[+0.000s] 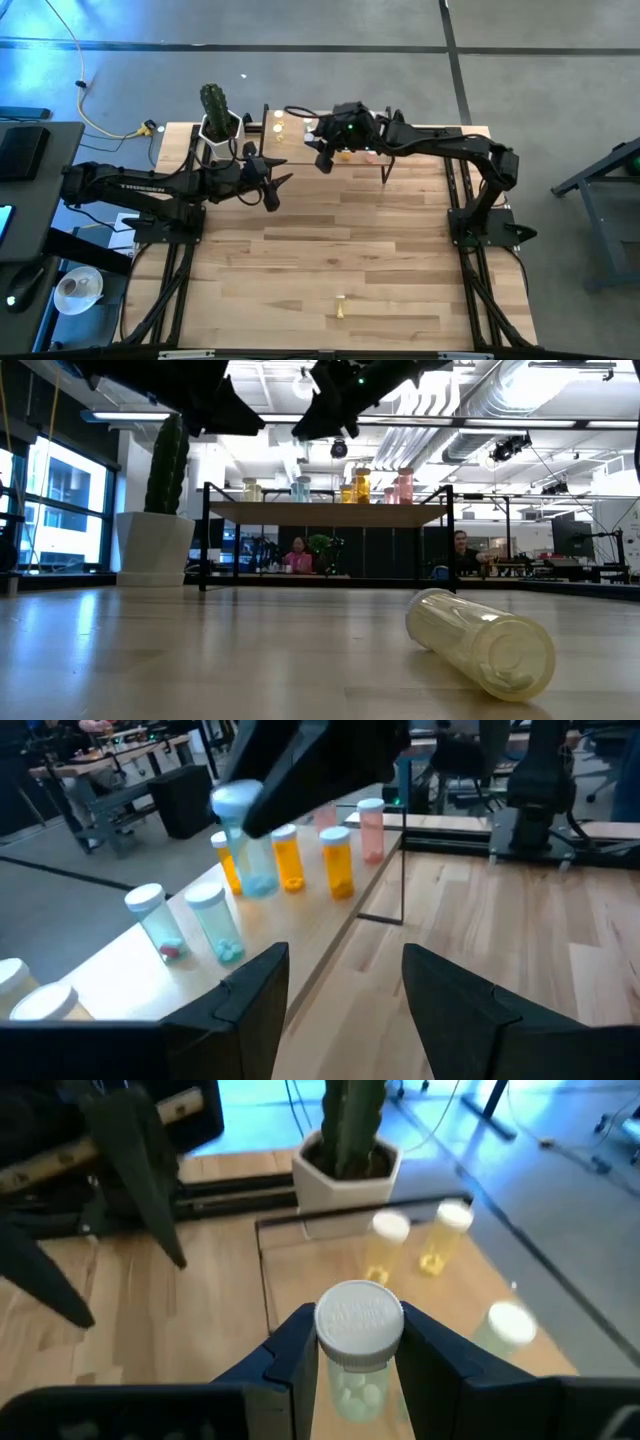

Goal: Pick and place medicine bottles onto shelf by color
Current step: Put the blue pill bottle on the shelf aligned with other blue pill bottles

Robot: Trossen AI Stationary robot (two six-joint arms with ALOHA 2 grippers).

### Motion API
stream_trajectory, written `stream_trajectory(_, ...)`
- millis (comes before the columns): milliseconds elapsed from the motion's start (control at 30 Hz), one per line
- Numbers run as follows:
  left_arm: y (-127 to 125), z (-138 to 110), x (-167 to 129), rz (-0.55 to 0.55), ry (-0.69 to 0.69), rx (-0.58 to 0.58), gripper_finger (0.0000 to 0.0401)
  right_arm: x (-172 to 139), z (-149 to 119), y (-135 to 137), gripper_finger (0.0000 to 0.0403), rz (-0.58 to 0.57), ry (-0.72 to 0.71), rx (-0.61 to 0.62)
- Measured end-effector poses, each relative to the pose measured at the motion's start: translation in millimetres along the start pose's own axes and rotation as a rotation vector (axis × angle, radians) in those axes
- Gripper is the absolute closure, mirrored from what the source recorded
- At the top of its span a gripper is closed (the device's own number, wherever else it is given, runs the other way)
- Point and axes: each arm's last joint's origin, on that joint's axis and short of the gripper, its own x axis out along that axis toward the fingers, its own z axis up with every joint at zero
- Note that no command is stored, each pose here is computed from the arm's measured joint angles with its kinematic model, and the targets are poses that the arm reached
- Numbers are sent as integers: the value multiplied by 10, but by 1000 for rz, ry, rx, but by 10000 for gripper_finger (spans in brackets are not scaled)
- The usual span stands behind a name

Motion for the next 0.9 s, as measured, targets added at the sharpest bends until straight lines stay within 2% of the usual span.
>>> stream_trajectory(233,-1,-9,0,-1,8,3,217,-7,-98,118,304,32,111,24)
stream_trajectory(467,-1,-8,0,-1,7,1,217,-145,-53,375,304,96,127,-46)
stream_trajectory(700,5,-3,0,16,4,-1,217,-288,-58,452,304,109,181,-117)
stream_trajectory(800,8,-7,1,23,7,3,217,-273,-165,465,304,141,230,-127)
stream_trajectory(900,18,-9,4,29,9,1,217,-217,-431,480,304,181,267,-117)
